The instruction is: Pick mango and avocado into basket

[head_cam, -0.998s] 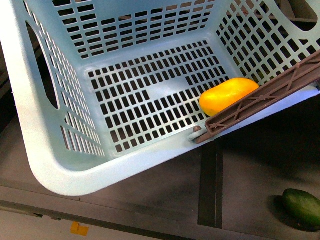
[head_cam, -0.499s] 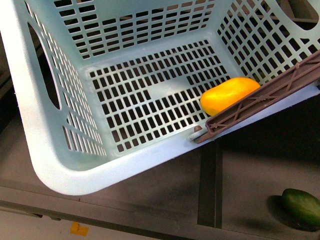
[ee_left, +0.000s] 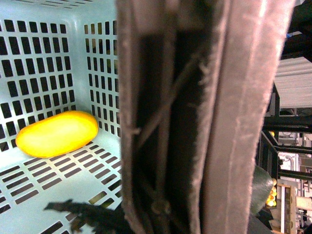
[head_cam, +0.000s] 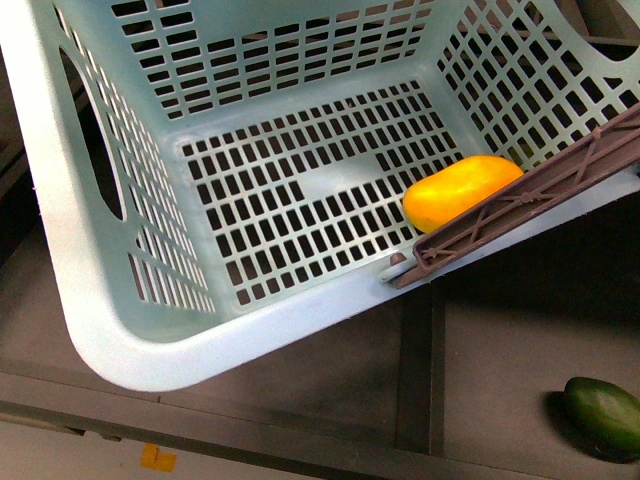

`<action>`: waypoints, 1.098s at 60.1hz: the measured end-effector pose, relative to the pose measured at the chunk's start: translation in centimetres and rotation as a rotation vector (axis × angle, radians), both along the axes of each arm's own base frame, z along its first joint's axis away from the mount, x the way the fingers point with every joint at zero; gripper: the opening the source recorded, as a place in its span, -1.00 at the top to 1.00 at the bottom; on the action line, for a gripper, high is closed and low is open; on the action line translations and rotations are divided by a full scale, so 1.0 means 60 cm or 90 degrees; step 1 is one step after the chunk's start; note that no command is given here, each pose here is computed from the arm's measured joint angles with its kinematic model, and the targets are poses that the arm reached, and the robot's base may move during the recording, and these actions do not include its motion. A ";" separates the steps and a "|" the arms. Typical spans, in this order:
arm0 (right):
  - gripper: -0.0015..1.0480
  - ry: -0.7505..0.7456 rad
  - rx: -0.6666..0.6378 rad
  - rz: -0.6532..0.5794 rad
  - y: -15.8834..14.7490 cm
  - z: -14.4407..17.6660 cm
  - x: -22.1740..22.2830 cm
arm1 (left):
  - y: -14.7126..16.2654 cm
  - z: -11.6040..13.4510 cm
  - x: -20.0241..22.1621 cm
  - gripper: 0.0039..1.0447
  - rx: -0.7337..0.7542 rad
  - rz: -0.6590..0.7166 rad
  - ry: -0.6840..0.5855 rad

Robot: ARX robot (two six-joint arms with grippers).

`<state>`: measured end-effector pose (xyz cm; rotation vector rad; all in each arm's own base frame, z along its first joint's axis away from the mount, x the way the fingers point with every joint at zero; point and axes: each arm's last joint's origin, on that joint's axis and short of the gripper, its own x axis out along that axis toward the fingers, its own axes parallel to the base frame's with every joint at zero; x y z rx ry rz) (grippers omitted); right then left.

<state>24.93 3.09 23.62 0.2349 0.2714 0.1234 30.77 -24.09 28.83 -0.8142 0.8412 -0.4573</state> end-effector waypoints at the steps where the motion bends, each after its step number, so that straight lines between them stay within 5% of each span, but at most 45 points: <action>1: -0.10 0.000 -0.002 0.002 0.006 -0.004 0.004 | 0.000 0.000 0.000 0.72 0.000 0.000 0.000; 18: -0.12 0.032 -0.025 0.018 0.067 -0.048 0.050 | 0.000 0.000 0.000 0.72 0.001 0.001 -0.001; 34: -0.86 0.018 -0.019 0.007 0.082 -0.039 0.055 | 0.000 0.000 0.000 0.72 0.000 -0.001 0.000; 50: -0.83 -0.049 -0.021 -0.039 0.034 0.015 -0.013 | 0.000 0.000 0.000 0.72 0.001 0.002 -0.001; 57: -0.49 -0.164 -0.081 -0.084 0.008 0.017 -0.050 | 0.000 0.000 0.000 0.72 0.002 0.004 -0.002; 66: -0.02 -0.170 -0.127 -0.077 -0.008 -0.019 -0.082 | 0.000 0.000 0.000 0.72 -0.001 -0.001 0.001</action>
